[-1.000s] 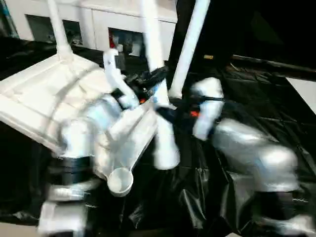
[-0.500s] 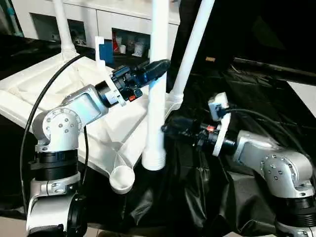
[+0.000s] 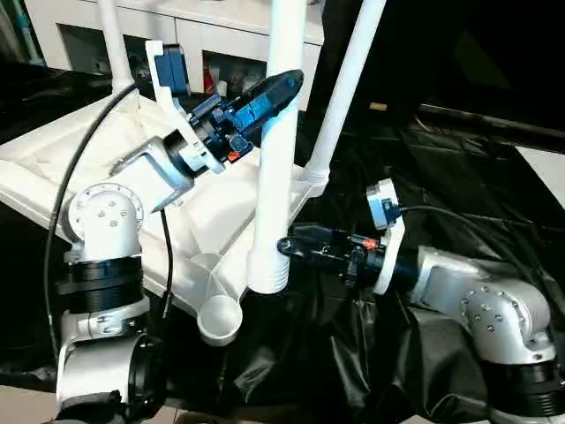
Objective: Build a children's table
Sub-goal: Pick table leg
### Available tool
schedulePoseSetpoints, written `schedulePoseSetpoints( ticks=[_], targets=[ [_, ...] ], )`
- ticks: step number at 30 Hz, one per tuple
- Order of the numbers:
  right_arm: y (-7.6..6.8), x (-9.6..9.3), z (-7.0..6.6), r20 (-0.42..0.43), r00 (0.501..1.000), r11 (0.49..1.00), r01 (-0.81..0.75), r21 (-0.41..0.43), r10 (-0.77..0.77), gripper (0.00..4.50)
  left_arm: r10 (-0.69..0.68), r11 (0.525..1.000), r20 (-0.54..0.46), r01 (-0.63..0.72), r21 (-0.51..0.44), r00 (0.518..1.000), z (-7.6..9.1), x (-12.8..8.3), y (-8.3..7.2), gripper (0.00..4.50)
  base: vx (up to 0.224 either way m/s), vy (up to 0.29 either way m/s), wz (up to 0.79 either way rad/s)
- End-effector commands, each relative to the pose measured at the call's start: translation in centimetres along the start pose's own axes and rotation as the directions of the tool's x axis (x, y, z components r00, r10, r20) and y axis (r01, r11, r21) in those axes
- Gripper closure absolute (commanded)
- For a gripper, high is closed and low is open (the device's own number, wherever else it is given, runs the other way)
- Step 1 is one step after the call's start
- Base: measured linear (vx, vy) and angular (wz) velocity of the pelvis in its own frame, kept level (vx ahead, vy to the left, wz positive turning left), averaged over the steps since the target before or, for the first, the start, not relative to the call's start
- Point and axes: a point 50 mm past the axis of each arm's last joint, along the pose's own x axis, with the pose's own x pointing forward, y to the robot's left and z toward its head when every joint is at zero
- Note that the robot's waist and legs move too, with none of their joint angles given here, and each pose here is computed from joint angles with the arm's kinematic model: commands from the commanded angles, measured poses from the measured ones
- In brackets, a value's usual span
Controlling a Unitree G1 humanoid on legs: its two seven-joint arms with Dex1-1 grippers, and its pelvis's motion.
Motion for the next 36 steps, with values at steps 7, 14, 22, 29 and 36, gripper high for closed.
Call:
schedulePoseSetpoints(
  ticks=[7, 14, 22, 29, 36],
  targets=[
    [0.7, -0.2, 0.5, 0.020, 0.999, 0.999, -0.040, -0.016, 0.040, 1.80, -0.073, 0.997, -0.040, 0.073, -0.010, 0.996, -0.8, 1.2, -0.7, 2.78, 0.000, 0.000, 0.00],
    [0.2, -0.2, 0.4, 0.017, 1.000, 1.000, -0.014, 0.005, 0.014, 2.39, -0.068, 0.998, -0.042, 0.068, 0.005, 0.997, -0.6, 1.1, -0.7, 2.78, 0.000, 0.000, 0.00],
    [-1.0, 0.5, 1.4, 0.089, 0.987, 0.985, 0.144, -0.092, -0.136, 2.56, 0.141, 0.987, -0.111, -0.131, 0.097, 0.984, -1.5, 0.9, 0.8, 1.98, 0.000, 0.000, 0.00],
    [-1.8, 1.6, 2.2, 0.102, 0.955, 0.932, 0.294, -0.213, -0.278, 2.59, 0.311, 0.931, -0.179, -0.260, 0.256, 0.934, -4.0, 1.4, 1.0, 1.65, 0.000, 0.000, 0.00],
    [-2.2, 2.2, 2.2, 0.093, 0.937, 0.896, 0.349, -0.276, -0.336, 2.59, 0.438, 0.878, -0.115, -0.398, 0.266, 0.891, -3.8, 1.4, 1.9, 2.04, 0.000, 0.000, 0.00]
  ],
)
